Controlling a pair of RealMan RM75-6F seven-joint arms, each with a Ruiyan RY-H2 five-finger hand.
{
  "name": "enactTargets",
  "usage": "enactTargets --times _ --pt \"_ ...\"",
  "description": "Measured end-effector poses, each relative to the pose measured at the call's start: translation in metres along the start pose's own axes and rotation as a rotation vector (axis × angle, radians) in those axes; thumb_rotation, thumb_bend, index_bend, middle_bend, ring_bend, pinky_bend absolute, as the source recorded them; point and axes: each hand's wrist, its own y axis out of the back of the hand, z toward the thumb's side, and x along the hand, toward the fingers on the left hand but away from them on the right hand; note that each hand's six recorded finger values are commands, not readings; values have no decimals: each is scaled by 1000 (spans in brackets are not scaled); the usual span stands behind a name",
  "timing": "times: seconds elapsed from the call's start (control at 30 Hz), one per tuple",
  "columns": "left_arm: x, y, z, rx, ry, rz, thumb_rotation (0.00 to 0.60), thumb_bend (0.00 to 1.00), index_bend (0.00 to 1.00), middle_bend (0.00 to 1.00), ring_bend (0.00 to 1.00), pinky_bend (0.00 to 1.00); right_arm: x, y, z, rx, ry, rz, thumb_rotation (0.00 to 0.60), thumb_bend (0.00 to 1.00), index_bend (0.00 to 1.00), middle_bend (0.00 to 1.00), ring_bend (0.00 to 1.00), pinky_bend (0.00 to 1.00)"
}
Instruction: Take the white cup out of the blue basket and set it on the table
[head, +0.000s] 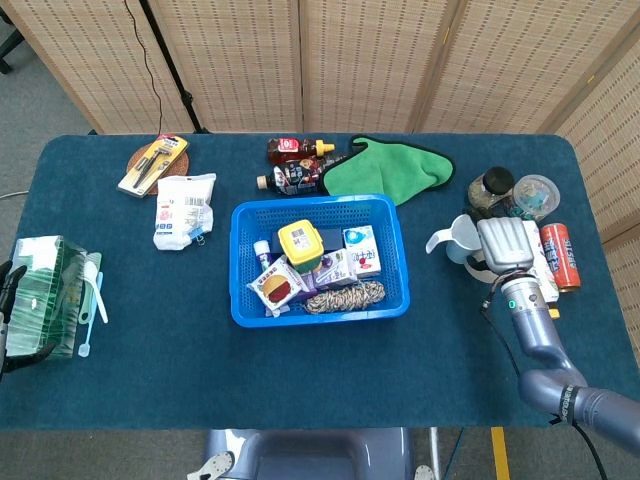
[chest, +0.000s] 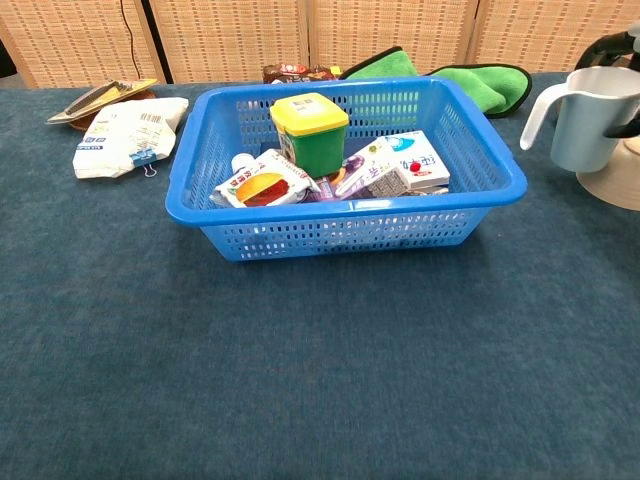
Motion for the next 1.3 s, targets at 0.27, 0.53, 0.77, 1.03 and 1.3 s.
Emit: enactTargets --times 0.27,0.53,0.77,1.03,1.3 --pt "0 1 -1 -3 3 3 600 0 0 0 0 0 -1 -14 -1 -2 -1 20 600 646 499 466 403 502" --pt "-1 0 -1 -2 2 2 600 0 0 0 0 0 3 -21 4 -12 19 24 600 608 353 296 256 482" --pt "-1 1 -1 -3 1 2 600 0 0 0 0 0 6 -24 3 -21 32 35 600 602 208 97 66 325" --pt "-2 0 0 -1 0 3 600 0 0 0 0 0 15 -23 -2 -24 46 42 600 599 64 0 0 107" --pt "-2 0 1 1 -5 0 600 0 0 0 0 0 22 -24 -6 -30 46 64 600 600 7 0 0 56"
